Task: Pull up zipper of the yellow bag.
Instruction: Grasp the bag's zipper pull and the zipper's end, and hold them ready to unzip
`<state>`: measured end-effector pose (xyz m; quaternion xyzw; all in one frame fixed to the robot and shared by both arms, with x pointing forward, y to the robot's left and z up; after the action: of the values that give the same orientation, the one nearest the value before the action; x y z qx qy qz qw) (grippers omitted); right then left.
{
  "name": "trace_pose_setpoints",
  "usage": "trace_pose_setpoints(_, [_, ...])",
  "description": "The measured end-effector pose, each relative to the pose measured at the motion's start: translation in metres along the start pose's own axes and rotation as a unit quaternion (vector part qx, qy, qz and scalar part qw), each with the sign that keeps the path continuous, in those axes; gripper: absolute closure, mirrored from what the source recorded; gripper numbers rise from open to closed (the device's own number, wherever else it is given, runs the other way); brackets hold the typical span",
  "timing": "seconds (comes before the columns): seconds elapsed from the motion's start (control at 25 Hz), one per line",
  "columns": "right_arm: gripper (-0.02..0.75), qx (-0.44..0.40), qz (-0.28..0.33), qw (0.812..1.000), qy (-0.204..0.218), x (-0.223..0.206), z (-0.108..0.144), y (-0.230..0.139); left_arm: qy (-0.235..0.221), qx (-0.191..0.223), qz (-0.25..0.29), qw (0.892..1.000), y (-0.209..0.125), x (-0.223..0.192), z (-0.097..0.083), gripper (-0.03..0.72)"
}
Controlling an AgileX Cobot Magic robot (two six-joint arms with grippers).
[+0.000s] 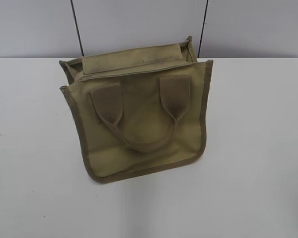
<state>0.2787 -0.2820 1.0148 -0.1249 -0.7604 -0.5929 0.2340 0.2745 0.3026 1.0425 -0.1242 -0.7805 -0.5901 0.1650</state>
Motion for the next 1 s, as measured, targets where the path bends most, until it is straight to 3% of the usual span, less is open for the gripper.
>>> trace_pose_setpoints(1.0, [0.174,0.0,0.0,1.0,0.0,0.0,0.0,0.0,0.0,0.0,0.0,1.0,0.0,0.0,0.0,0.195])
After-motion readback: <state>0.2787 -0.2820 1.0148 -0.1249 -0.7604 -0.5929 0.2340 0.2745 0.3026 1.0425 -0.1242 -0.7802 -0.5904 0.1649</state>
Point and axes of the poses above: a point on each arm's last joint axis where the gripper is mounted, x pointing back along that axis away from the gripper, z along the wrist's bending axis when the last joint is at zero, y = z × x, the point moved 5 cm from there along -x, pointing out along that axis toward the gripper, and after that the axes turned 14 degrees about x, right-handed, at the moved point
